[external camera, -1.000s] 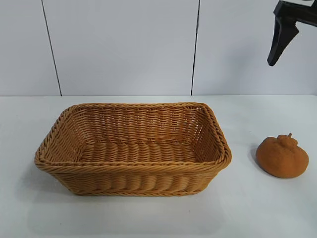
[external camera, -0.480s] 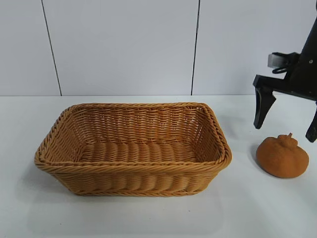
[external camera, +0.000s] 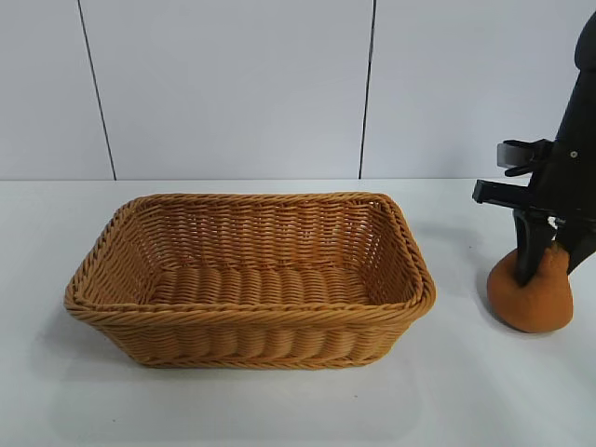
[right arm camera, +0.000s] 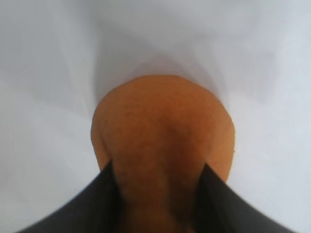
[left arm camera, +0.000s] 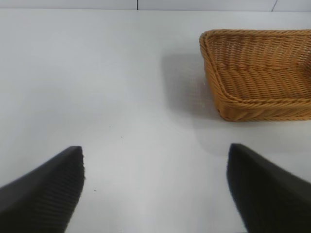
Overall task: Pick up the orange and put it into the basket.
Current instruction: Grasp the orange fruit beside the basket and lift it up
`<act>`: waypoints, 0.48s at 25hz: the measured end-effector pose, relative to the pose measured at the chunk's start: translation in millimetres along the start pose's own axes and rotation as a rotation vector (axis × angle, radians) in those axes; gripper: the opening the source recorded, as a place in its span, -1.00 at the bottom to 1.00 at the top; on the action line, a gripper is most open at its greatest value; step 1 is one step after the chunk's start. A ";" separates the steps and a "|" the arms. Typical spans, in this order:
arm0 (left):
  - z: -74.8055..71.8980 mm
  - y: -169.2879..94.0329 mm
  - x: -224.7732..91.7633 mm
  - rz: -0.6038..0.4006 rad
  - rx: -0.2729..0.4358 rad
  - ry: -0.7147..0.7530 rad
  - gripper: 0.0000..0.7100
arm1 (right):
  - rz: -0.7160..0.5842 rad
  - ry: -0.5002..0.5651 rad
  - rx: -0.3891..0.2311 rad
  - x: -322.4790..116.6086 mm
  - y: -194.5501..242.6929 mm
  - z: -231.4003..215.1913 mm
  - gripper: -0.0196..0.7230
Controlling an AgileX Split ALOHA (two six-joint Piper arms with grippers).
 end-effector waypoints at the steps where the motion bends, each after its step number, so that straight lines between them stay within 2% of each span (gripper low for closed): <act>1: 0.0 0.0 0.0 0.000 0.000 0.000 0.62 | -0.007 -0.001 0.000 -0.4 -2.6 0.4 -0.86; 7: 0.0 0.0 0.0 0.000 0.000 0.000 0.62 | -0.099 -0.016 -0.003 -7.6 -39.7 6.9 -0.86; 12: 0.0 0.0 0.0 0.000 0.000 0.000 0.62 | -0.251 -0.024 0.041 -23.9 -93.9 21.3 -0.86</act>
Point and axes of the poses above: a point on each arm's last joint axis where the gripper is mounted, y pointing out along that axis toward the gripper, z along the wrist's bending axis when the last joint is at zero, x = y × z, the point moved 1 cm from there along y, pointing out along that axis toward the gripper, and after that the axes turned 6 degrees about -y, right-handed, at the moved point
